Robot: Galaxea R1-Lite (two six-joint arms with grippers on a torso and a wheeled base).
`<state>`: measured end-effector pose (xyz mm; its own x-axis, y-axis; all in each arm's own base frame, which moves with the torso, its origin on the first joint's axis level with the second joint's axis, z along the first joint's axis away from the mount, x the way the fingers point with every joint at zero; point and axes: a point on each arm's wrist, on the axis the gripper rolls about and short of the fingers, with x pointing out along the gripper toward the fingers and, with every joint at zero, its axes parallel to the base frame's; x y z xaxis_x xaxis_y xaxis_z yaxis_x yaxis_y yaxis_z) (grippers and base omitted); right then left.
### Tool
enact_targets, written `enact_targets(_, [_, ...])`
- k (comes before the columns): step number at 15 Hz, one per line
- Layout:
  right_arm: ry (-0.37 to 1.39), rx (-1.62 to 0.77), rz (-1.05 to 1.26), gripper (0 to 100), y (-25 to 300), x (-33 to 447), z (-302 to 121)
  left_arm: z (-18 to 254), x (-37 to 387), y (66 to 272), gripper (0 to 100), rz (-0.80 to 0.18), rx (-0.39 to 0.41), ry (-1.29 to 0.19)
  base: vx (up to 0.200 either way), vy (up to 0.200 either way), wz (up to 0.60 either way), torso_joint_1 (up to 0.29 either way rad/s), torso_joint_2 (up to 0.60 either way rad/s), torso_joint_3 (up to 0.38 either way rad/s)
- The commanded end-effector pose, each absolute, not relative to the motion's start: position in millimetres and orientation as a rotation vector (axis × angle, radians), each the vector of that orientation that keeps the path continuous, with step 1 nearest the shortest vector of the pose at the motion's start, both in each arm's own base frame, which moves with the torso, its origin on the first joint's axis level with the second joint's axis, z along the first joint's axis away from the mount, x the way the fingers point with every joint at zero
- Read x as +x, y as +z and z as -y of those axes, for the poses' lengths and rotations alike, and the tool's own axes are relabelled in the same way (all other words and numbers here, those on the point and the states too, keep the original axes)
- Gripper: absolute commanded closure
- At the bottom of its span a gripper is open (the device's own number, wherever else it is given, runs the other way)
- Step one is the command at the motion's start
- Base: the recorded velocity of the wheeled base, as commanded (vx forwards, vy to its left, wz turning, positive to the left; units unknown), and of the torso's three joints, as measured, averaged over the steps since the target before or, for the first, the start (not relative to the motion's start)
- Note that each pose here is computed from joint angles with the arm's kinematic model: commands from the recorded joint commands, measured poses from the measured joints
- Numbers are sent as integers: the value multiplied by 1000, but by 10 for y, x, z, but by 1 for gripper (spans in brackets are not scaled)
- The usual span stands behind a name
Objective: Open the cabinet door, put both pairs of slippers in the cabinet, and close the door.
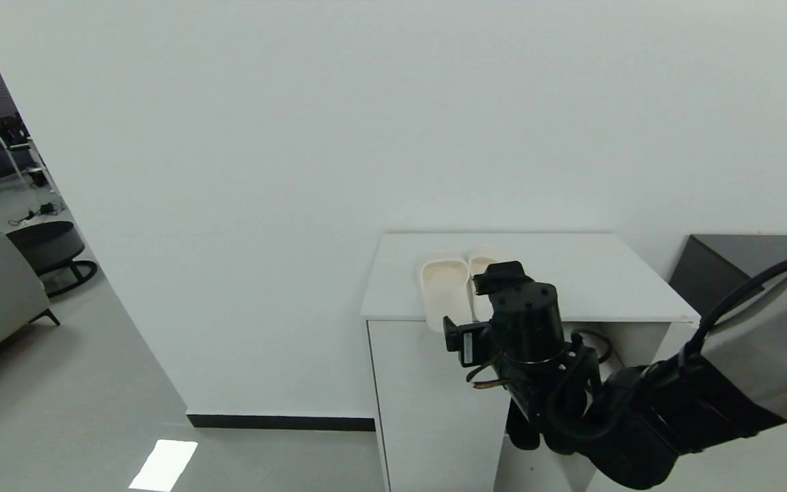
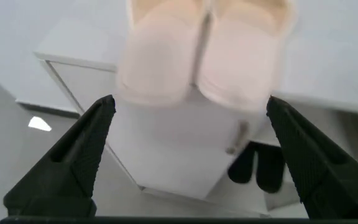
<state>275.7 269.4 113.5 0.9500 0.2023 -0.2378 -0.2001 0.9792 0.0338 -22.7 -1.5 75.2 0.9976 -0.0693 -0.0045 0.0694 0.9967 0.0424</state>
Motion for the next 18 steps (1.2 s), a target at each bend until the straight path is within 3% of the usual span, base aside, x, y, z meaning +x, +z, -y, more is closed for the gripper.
enact_targets(1, [188, 4, -251, 0, 1053, 2939, -2767, 15, -226, 752, 100, -5, 43, -69, 200, 0, 0, 7, 7, 2])
enact_targets(7, [113, -14, -282, 0, 798, 3476, -2847, 15, -226, 752, 100, -5, 46, -69, 33, 0, 0, 0, 0, 0])
enact_targets(15, [48, 17, -214, 0, 752, 4051, -2843, 14, -226, 752, 100, -5, 37, -68, 0, 0, 0, 0, 0, 0])
enact_targets(16, [49, 20, -210, 100, 787, 4076, -2862, 14, -226, 752, 100, -5, 37, -68, 0, 0, 0, 0, 0, 0])
enact_targets(18, [50, 22, -207, 100, 863, 4100, -2890, 14, -226, 752, 100, -5, 35, -68, 0, 0, 0, 0, 0, 0])
